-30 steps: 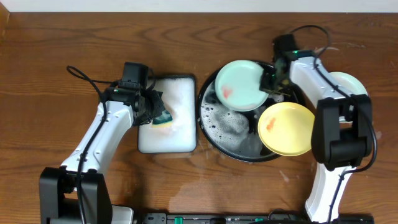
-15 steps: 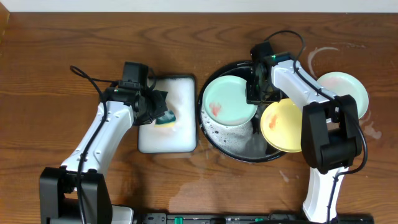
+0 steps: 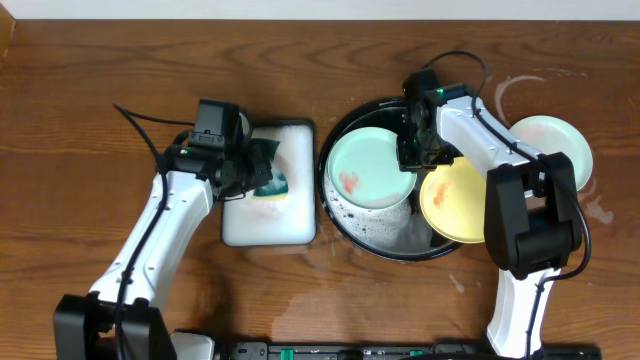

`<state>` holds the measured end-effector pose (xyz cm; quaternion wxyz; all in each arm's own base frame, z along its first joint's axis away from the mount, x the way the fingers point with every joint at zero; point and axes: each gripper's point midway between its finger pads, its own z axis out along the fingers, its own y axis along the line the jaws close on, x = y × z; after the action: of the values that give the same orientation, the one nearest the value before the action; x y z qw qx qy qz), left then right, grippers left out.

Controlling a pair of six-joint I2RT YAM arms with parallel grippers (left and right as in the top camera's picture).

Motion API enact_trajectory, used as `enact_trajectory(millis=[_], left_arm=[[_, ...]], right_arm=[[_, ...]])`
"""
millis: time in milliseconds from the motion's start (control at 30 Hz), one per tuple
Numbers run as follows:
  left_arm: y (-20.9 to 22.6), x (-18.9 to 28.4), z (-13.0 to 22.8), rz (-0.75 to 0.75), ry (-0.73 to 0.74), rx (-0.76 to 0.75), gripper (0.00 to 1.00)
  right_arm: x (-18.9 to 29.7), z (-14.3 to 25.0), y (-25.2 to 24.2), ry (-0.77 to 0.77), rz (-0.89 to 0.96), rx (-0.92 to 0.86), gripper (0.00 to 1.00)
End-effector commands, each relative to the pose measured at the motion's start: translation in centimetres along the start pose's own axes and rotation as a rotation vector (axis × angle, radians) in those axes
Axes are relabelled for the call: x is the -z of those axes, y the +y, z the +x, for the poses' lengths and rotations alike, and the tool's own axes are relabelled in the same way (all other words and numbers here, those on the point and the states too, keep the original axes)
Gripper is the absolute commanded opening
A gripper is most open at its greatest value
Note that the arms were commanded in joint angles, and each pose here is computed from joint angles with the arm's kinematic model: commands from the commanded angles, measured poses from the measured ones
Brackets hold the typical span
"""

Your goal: Clean dirty plates on tray and stack at the side

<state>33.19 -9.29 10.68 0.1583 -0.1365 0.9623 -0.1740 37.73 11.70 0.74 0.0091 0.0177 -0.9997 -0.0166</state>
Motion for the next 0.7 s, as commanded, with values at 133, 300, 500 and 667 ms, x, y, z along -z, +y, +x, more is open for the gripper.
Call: enact_trajectory(millis=[133,300,500,667], left_arm=[[0.6,-2.6,1.4,-0.009,0.092,0.007,0.08],[-2.5,-0.6,0.3,0.125,0.067,-0.013,0.08],[-1.3,-0.3,-0.2,0.054,0.022,-0.042,0.13],[2.1,-2.2,1.2,-0.084,0.052,-0.04,0.13]], right_arm=[[-0.8,0.4,-1.0,0.016,0.065,0.038,0.01],[-0.8,0.4,-1.0,0.016,0.065,0.038,0.01],[-0.8,0.5,-1.0,0.017,0.065,0.039,0.01],[-0.8,0.5,-1.0,0.017,0.065,0.039,0.01]])
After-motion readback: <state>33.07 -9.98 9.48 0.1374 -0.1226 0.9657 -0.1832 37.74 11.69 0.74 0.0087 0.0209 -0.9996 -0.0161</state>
